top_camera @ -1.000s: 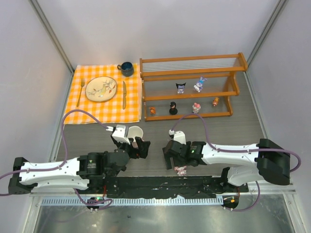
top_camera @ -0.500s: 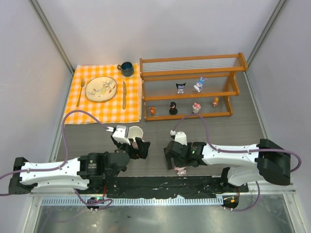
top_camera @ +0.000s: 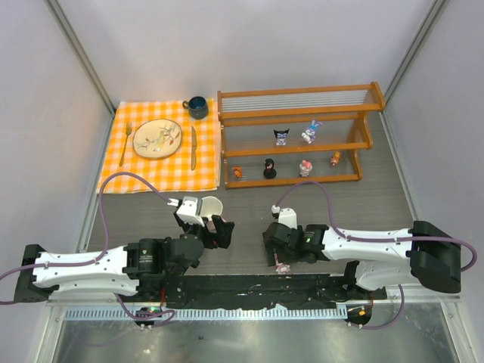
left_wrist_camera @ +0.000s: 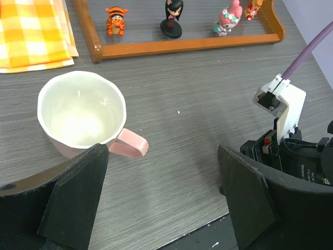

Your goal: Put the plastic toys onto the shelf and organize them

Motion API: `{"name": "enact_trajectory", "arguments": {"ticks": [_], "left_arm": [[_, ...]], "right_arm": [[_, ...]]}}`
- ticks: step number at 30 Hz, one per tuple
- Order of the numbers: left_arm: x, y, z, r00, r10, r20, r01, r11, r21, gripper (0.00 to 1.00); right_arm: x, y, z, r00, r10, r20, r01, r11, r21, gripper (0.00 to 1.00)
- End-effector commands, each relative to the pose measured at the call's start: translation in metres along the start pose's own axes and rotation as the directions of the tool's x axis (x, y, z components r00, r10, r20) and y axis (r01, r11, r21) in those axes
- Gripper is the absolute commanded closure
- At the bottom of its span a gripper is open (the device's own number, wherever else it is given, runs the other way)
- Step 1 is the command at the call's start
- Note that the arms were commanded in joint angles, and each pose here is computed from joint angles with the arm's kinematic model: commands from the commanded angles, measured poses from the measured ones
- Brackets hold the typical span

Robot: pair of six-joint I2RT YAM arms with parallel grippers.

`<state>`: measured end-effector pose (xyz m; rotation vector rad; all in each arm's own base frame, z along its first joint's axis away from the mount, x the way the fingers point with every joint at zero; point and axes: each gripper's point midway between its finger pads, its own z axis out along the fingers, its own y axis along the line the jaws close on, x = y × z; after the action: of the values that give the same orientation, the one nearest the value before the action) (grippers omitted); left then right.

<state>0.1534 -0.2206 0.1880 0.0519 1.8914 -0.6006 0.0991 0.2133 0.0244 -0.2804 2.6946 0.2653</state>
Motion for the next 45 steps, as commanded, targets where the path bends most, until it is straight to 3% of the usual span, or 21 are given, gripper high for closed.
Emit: {"name": "enact_trajectory", "arguments": {"ticks": [1, 11, 14, 17, 18, 23, 25, 31, 33, 34, 37, 45], "left_arm": [[-0.009, -0.003, 0.001, 0.998, -0.047, 0.036, 0.047, 0.999, -0.003, 0.1], [-0.008, 0.001, 0.0, 0.998, -0.055, 0.041, 0.055, 0.998, -0.006, 0.1], [-0.007, 0.002, 0.0, 0.998, -0.052, 0.041, 0.053, 0.999, -0.008, 0.1], [-0.007, 0.004, -0.001, 0.998, -0.053, 0.045, 0.054, 0.998, -0.011, 0.1], [-0.008, 0.004, -0.001, 0.998, -0.053, 0.046, 0.054, 0.998, -0.012, 0.1], [-0.012, 0.009, -0.003, 0.997, -0.05, 0.057, 0.052, 0.998, -0.024, 0.09], [-0.013, 0.011, -0.003, 0.997, -0.051, 0.063, 0.053, 0.998, -0.029, 0.09], [-0.015, 0.021, -0.004, 0.996, -0.026, 0.082, 0.031, 0.998, -0.063, 0.09], [-0.017, 0.025, -0.004, 0.996, -0.005, 0.094, 0.013, 0.997, -0.08, 0.09], [-0.021, 0.03, -0.005, 0.994, 0.019, 0.111, -0.007, 0.995, -0.103, 0.08], [-0.032, 0.038, -0.006, 0.988, 0.052, 0.142, -0.031, 0.989, -0.147, 0.07], [-0.049, 0.066, -0.001, 0.972, 0.133, 0.194, -0.086, 0.968, -0.234, 0.05]], "right_arm": [[-0.003, 0.007, -0.001, 1.0, 0.005, 0.01, -0.004, 1.0, -0.02, 0.23], [0.0, 0.005, 0.0, 1.0, -0.012, 0.001, 0.012, 1.0, 0.003, 0.43], [-0.002, 0.004, -0.001, 1.0, -0.012, 0.013, 0.012, 1.0, 0.006, 0.6], [-0.01, 0.008, -0.007, 0.999, -0.007, 0.047, 0.008, 1.0, -0.024, 0.96], [-0.019, 0.013, -0.013, 0.996, 0.007, 0.091, -0.002, 0.999, -0.053, 0.99], [-0.062, 0.025, -0.048, 0.956, 0.067, 0.284, -0.019, 0.985, -0.169, 0.99], [-0.087, 0.022, -0.07, 0.915, 0.092, 0.393, -0.018, 0.982, -0.188, 0.99], [-0.14, 0.0, -0.116, 0.807, 0.079, 0.585, -0.024, 0.995, -0.101, 0.99], [-0.159, -0.026, -0.115, 0.791, 0.114, 0.6, -0.111, 0.993, -0.042, 0.99], [-0.163, -0.027, -0.113, 0.8, 0.114, 0.589, -0.099, 0.993, -0.058, 0.99], [-0.192, -0.039, -0.116, 0.749, 0.186, 0.636, -0.153, 0.982, -0.107, 0.99], [-0.244, -0.019, -0.126, 0.704, 0.098, 0.703, -0.026, 0.993, -0.113, 0.99]]}}
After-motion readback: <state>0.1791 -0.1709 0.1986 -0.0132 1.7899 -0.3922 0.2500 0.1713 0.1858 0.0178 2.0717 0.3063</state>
